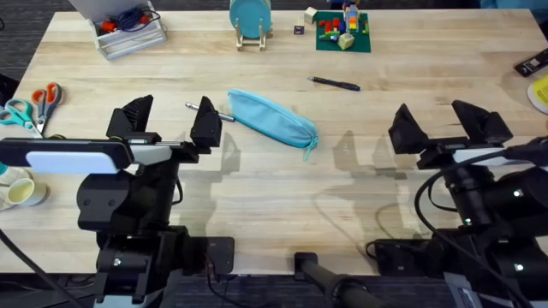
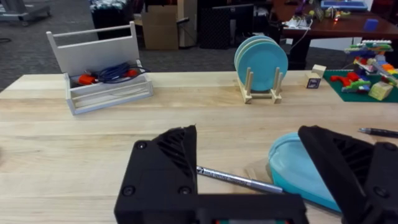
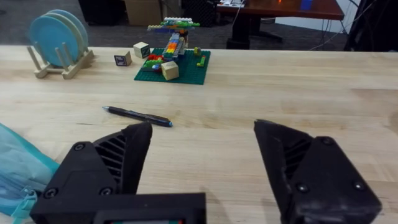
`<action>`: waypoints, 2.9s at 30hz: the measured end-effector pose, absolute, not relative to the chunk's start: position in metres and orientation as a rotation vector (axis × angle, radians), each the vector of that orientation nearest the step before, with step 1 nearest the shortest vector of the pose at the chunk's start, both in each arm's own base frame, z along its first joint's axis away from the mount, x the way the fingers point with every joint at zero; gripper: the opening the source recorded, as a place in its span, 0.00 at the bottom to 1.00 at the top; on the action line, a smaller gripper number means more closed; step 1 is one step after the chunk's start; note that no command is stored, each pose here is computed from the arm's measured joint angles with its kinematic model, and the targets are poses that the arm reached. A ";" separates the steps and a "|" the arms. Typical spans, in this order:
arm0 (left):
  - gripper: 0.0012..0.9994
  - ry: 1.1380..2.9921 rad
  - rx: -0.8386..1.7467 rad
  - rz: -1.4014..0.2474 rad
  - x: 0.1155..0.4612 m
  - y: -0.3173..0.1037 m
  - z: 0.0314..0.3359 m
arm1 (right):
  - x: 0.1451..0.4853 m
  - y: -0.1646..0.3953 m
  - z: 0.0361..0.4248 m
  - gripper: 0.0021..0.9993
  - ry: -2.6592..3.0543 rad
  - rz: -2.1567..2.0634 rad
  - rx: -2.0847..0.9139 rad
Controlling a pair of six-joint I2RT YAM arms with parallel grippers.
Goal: Unzip the bag, pick up the pens from the table one at a time and place them inside, then zip the bag closed.
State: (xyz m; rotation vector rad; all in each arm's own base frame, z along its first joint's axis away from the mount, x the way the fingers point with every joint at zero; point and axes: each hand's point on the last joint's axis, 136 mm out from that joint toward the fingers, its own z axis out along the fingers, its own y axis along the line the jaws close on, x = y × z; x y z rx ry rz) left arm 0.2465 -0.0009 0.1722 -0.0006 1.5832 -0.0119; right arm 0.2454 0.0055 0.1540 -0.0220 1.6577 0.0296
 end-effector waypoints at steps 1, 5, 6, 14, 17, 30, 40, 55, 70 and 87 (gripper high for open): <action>0.99 1.583 -0.001 -0.012 0.246 -0.001 0.172 | 0.245 0.006 0.154 1.00 1.658 0.030 -0.022; 0.99 1.583 -0.001 -0.012 0.246 -0.001 0.172 | 0.245 0.006 0.154 1.00 1.658 0.030 -0.022; 0.99 1.583 -0.001 -0.012 0.246 -0.001 0.172 | 0.245 0.006 0.154 1.00 1.658 0.029 -0.022; 0.99 1.583 -0.001 -0.012 0.246 -0.001 0.172 | 0.245 0.005 0.154 1.00 1.657 0.029 -0.022; 0.99 1.566 -0.001 -0.012 0.247 -0.001 0.176 | 0.245 0.005 0.154 1.00 1.656 0.029 -0.022; 0.99 1.520 0.003 -0.014 0.243 -0.002 0.199 | 0.245 0.006 0.182 1.00 1.557 0.029 -0.023; 0.99 1.524 0.003 -0.015 0.231 -0.002 0.254 | 0.231 0.006 0.266 1.00 1.409 0.061 0.006; 0.99 1.855 0.016 -0.055 0.265 -0.008 0.288 | 0.261 0.014 0.289 1.00 1.717 0.126 0.003; 0.99 2.287 -0.023 -0.126 0.291 -0.014 0.266 | 0.293 0.022 0.239 1.00 2.238 0.183 0.016; 0.99 2.517 -0.087 -0.186 0.307 -0.019 0.219 | 0.303 0.032 0.203 1.00 2.440 0.258 0.011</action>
